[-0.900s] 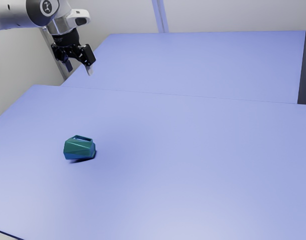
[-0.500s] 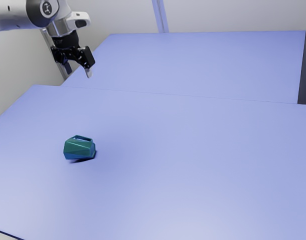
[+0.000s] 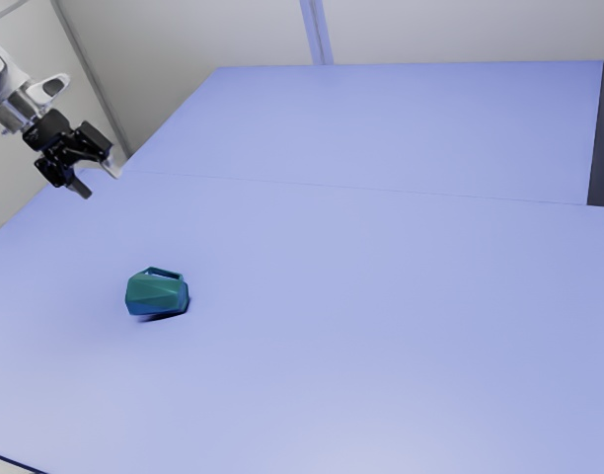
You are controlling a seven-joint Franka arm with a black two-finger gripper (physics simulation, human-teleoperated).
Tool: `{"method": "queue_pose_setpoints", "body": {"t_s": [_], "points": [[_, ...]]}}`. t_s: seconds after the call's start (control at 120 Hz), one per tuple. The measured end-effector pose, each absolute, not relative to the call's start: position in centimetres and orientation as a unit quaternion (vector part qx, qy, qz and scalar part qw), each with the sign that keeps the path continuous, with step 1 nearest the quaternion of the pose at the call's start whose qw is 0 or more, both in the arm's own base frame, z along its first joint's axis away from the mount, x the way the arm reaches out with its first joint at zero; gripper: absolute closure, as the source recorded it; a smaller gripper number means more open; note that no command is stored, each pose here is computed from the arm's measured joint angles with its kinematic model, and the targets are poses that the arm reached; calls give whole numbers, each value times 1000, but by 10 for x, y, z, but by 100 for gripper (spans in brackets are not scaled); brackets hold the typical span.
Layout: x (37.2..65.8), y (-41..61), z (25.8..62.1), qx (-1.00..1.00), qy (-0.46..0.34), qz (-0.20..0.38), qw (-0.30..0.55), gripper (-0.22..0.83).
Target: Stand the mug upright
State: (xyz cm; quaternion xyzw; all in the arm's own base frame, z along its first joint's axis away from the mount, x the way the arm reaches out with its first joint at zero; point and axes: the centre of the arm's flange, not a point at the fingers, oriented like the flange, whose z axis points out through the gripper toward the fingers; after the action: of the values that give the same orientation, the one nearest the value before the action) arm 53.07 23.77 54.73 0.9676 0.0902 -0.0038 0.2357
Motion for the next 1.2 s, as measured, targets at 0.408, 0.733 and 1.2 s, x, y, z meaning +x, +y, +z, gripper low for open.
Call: {"method": "queue_pose_setpoints", "body": {"t_s": [0.408,0.733,1.2], "points": [[526,298,418,938,106,-24,329,0],[500,313,362,926,120,-11,357,0],[489,294,284,889,120,30,442,0]]}}
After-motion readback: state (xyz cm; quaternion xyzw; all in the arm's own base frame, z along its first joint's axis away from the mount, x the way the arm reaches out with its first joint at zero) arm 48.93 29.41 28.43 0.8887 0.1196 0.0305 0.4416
